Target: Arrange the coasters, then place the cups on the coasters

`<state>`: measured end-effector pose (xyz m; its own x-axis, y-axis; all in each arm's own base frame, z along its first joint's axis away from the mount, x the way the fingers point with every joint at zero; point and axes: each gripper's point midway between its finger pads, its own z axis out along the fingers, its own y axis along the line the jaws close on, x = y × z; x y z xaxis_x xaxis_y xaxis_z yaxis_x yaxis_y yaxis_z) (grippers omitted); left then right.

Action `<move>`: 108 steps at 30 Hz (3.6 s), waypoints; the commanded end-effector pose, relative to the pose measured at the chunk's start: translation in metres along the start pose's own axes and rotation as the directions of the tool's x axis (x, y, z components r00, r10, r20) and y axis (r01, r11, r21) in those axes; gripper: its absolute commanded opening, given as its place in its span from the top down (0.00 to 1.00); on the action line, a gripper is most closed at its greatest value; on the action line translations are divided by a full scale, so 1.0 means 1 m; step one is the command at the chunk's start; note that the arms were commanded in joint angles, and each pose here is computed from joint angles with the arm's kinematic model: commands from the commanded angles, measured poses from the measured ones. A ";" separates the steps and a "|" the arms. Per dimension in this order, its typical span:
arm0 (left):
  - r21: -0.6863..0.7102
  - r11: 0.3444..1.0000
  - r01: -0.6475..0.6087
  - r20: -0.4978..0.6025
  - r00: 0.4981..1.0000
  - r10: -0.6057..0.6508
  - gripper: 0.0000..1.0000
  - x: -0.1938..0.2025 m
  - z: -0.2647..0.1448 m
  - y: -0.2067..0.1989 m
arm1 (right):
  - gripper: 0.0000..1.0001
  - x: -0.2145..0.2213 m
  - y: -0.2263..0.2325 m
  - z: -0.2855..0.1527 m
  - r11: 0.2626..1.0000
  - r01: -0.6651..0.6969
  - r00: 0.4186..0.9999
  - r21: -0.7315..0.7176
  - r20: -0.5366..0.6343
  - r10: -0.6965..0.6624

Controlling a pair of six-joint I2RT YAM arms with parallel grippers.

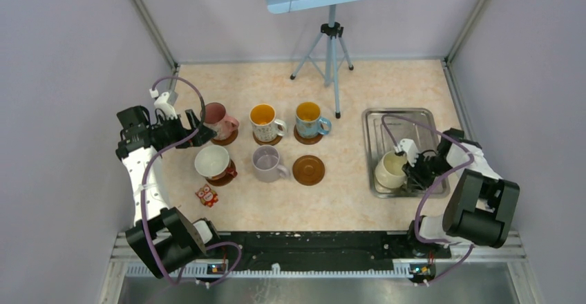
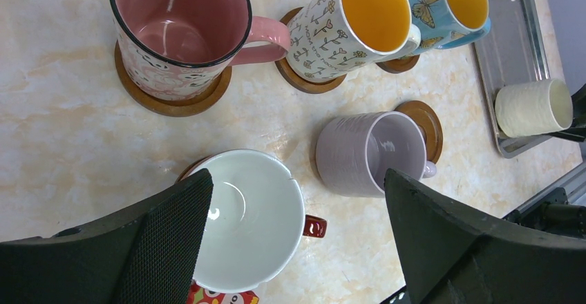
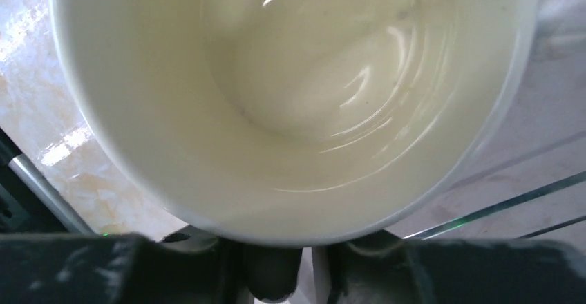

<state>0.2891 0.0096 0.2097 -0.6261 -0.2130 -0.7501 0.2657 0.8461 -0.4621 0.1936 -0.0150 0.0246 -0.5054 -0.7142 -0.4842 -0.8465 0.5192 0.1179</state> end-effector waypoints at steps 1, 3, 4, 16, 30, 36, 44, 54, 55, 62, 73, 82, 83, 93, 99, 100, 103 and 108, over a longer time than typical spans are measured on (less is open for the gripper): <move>0.022 0.999 -0.040 0.026 0.999 0.039 0.01 -0.005 0.001 -0.003 | 0.78 -0.028 -0.011 -0.013 0.998 0.045 0.993 0.052 0.104 -0.050; 0.019 0.999 -0.039 0.027 0.999 0.038 0.01 -0.005 0.001 -0.003 | 0.93 -0.036 -0.009 -0.018 0.998 0.040 0.990 0.047 0.131 -0.046; 0.016 0.999 -0.038 0.027 0.999 0.038 0.01 -0.005 0.001 -0.002 | 0.98 -0.041 -0.009 -0.021 0.998 0.031 0.989 0.046 0.146 -0.037; 0.017 0.999 -0.040 0.030 0.999 0.039 0.01 -0.006 0.000 -0.003 | 1.00 -0.136 0.002 -0.051 0.994 -0.011 0.946 0.108 0.323 -0.025; 0.029 0.999 -0.030 0.030 0.999 0.029 0.01 -0.006 0.001 -0.004 | 1.00 -0.242 0.057 -0.024 0.997 -0.019 0.857 0.075 0.515 -0.022; 0.030 0.999 -0.024 0.034 0.999 0.023 0.01 -0.005 0.002 -0.004 | 1.00 -0.262 0.082 0.009 0.987 0.076 0.891 0.139 0.434 -0.130; 0.028 0.999 -0.016 0.029 0.999 0.016 0.01 -0.005 0.003 -0.002 | 1.00 -0.283 0.113 0.048 0.981 0.114 0.903 0.160 0.396 -0.169; 0.028 1.000 -0.012 0.026 1.000 0.012 0.01 -0.005 0.003 -0.002 | 1.00 -0.297 0.113 0.065 0.965 0.121 0.882 0.231 0.421 -0.211; 0.028 1.000 -0.013 0.025 1.000 0.012 0.01 -0.005 0.004 -0.002 | 1.00 -0.297 0.113 0.066 0.967 0.115 0.882 0.228 0.425 -0.205; 0.028 1.000 -0.010 0.023 1.000 0.010 0.01 -0.005 0.004 -0.001 | 1.00 -0.288 0.111 0.076 0.973 0.067 0.890 0.221 0.428 -0.158; 0.025 1.000 -0.013 0.025 1.000 0.013 0.01 -0.005 0.003 -0.001 | 1.00 -0.280 0.114 0.084 0.969 -0.011 0.881 0.246 0.461 -0.107; 0.026 1.000 -0.010 0.023 1.000 0.010 0.01 -0.004 0.004 -0.001 | 1.00 -0.278 0.120 0.093 0.973 -0.040 0.882 0.227 0.466 -0.073; 0.027 1.000 -0.012 0.023 1.000 0.011 0.01 -0.004 0.004 -0.001 | 1.00 -0.277 0.122 0.094 0.974 -0.040 0.884 0.222 0.463 -0.069; 0.029 0.999 -0.013 0.024 1.000 0.013 0.01 -0.004 0.004 -0.001 | 1.00 -0.268 0.126 0.103 0.978 -0.058 0.894 0.199 0.446 -0.038; 0.028 1.000 -0.013 0.024 1.000 0.012 0.01 -0.004 0.004 -0.001 | 0.99 -0.266 0.129 0.106 0.982 -0.051 0.900 0.184 0.434 -0.035; 0.030 0.999 -0.013 0.024 1.000 0.012 0.01 -0.004 0.004 -0.002 | 0.97 -0.266 0.130 0.106 0.982 -0.048 0.901 0.181 0.433 -0.036; 0.027 1.000 -0.014 0.025 1.000 0.013 0.01 -0.005 0.003 -0.002 | 0.90 -0.264 0.132 0.110 0.985 -0.069 0.905 0.160 0.425 -0.006; 0.026 0.999 -0.018 0.022 1.000 0.017 0.01 -0.004 0.003 -0.002 | 0.81 -0.261 0.132 0.113 0.985 -0.074 0.915 0.158 0.403 0.004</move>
<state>0.2912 0.0094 0.2048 -0.6305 -0.2249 -0.7429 0.2621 0.8392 -0.4764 0.2256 0.2698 0.0477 -0.4229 -0.5266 -0.7374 -0.7649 0.6438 -0.0211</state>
